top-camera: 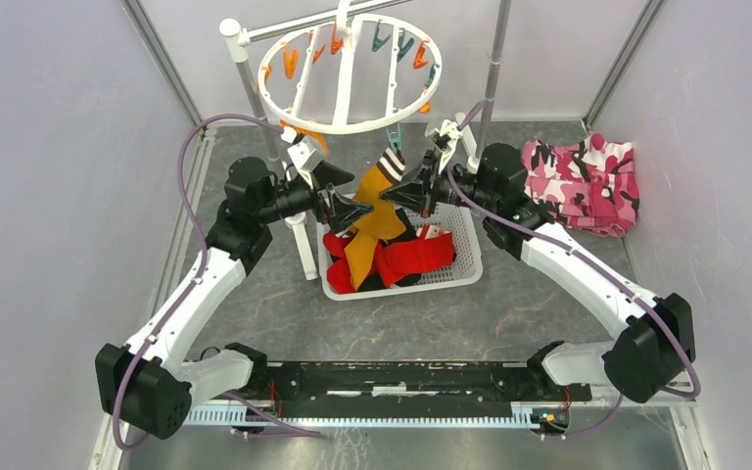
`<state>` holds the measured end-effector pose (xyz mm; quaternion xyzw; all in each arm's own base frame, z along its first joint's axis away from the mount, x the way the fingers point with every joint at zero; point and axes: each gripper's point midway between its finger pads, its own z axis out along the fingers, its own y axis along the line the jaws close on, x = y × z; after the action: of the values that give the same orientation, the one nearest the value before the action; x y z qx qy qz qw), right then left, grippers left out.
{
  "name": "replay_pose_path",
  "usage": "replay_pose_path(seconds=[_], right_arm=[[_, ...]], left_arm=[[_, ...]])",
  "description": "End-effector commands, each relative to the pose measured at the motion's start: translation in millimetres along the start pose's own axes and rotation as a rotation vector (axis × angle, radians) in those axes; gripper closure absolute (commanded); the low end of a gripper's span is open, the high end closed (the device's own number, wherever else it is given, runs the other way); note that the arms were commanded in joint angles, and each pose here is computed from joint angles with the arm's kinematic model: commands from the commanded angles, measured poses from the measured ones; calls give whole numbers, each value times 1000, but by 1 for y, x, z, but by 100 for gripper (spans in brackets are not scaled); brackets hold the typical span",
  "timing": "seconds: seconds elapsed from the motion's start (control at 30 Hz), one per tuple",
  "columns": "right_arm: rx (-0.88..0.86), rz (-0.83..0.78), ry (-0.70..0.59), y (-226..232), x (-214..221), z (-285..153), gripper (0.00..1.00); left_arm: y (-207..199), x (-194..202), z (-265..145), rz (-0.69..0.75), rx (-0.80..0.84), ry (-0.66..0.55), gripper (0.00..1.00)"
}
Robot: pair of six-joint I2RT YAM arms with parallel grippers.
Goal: Remove the socks clipped to the hanger
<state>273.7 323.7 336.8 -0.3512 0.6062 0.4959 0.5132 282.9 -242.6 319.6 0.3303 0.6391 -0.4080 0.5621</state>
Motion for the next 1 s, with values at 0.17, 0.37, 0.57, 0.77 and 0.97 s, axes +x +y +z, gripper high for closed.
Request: replay_pose_path(seconds=[0.17,0.37,0.57,0.77,0.97], right_arm=[[-189,21,-49,40,-32,1,97],[-227,37,-75,45,-46,6,78],[-25,13,-78,15,-54,6,53],[240,-68,-224,-2,-82,-12,37],[329,-116,-280,-11,-107,-6,35]], left_arm=[[-29,-1,-3,144,282,42,0],[-32,-6,1,111,327,44,23],[-45,-2,-4,22,387,61,83],[-42,4,-5,-5,339,66,95],[-36,8,-2,-33,292,72,96]])
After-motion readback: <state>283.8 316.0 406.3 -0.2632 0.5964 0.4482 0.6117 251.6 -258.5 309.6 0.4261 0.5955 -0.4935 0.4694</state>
